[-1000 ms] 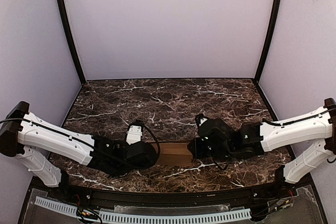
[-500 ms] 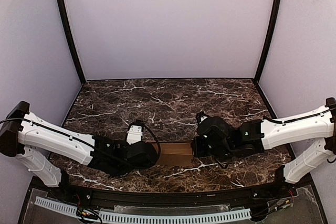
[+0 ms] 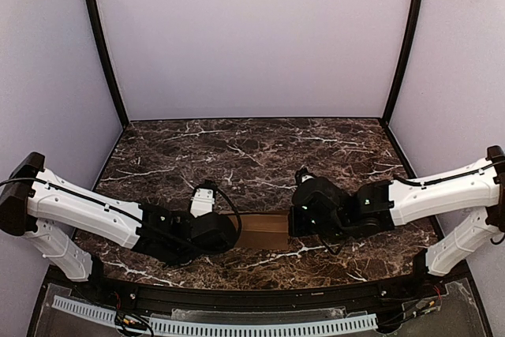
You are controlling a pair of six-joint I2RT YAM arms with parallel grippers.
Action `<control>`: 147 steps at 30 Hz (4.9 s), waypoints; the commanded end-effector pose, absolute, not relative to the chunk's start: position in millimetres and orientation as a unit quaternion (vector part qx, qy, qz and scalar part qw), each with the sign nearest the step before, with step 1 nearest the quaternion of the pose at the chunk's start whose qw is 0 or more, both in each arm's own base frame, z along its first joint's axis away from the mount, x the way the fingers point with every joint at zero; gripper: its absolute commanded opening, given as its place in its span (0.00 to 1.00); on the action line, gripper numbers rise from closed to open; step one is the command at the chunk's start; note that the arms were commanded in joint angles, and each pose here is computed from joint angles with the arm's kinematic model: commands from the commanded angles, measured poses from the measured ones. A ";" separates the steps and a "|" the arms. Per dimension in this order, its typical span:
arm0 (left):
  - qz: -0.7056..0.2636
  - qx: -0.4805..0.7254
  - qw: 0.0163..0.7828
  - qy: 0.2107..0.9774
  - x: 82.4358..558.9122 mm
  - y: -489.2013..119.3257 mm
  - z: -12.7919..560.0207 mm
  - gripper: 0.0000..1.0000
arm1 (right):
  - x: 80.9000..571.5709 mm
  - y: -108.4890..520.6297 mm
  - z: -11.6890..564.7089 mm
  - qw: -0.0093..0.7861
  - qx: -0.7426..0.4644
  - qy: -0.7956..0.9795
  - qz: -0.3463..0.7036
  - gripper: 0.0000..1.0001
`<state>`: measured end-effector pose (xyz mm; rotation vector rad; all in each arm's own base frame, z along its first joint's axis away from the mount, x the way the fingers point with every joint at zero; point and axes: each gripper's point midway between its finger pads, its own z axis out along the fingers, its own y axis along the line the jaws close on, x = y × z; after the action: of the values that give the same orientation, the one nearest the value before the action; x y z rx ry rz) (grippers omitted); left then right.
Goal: Fold the paper box
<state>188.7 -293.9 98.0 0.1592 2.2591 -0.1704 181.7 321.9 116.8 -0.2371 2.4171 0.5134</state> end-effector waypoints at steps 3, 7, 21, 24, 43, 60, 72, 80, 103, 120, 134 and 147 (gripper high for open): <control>0.019 0.127 0.315 0.940 160.0 -255.4 37.6 0.00 | 175.8 327.2 113.0 0.314 -0.068 0.925 0.203 0.00; 0.018 0.126 0.315 0.940 159.8 -255.2 37.5 0.00 | 170.1 324.7 106.4 0.310 -0.064 0.928 0.198 0.00; 0.017 0.126 0.313 0.941 159.5 -256.7 36.7 0.00 | 149.3 314.6 76.3 0.287 -0.048 0.940 0.177 0.00; 0.017 0.127 0.313 0.941 159.3 -257.3 36.3 0.00 | 150.4 315.4 83.9 0.293 -0.048 0.938 0.181 0.00; 0.031 0.138 0.310 0.940 160.0 -258.5 32.8 0.00 | 167.4 323.4 153.6 0.277 -0.005 0.914 0.298 0.00; 0.032 0.140 0.311 0.940 160.6 -260.0 31.8 0.00 | 167.5 304.4 114.0 0.239 0.053 0.928 0.280 0.00; 0.030 0.138 0.310 0.940 160.3 -261.2 31.8 0.00 | 155.8 286.4 79.9 0.232 0.066 0.937 0.252 0.00; 0.031 0.134 0.308 0.942 159.8 -260.2 31.5 0.00 | 148.5 266.9 69.7 0.243 0.066 0.943 0.216 0.00; 0.033 0.125 0.306 0.943 160.3 -259.9 33.3 0.00 | 130.5 229.6 45.3 0.252 0.056 0.959 0.113 0.00; 0.035 0.125 0.306 0.943 160.5 -260.5 31.6 0.00 | 125.4 213.4 43.0 0.253 0.054 0.962 0.089 0.00; 0.035 0.131 0.305 0.943 160.5 -262.6 30.9 0.00 | 126.7 258.1 58.1 0.263 0.016 0.959 0.101 0.00; 0.021 0.131 0.309 0.942 160.6 -264.0 33.8 0.00 | 122.8 296.4 87.1 0.270 -0.026 0.948 0.166 0.00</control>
<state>190.3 -315.1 98.3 0.1582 2.2685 -0.2111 145.3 295.7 107.6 0.0823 2.4430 0.4856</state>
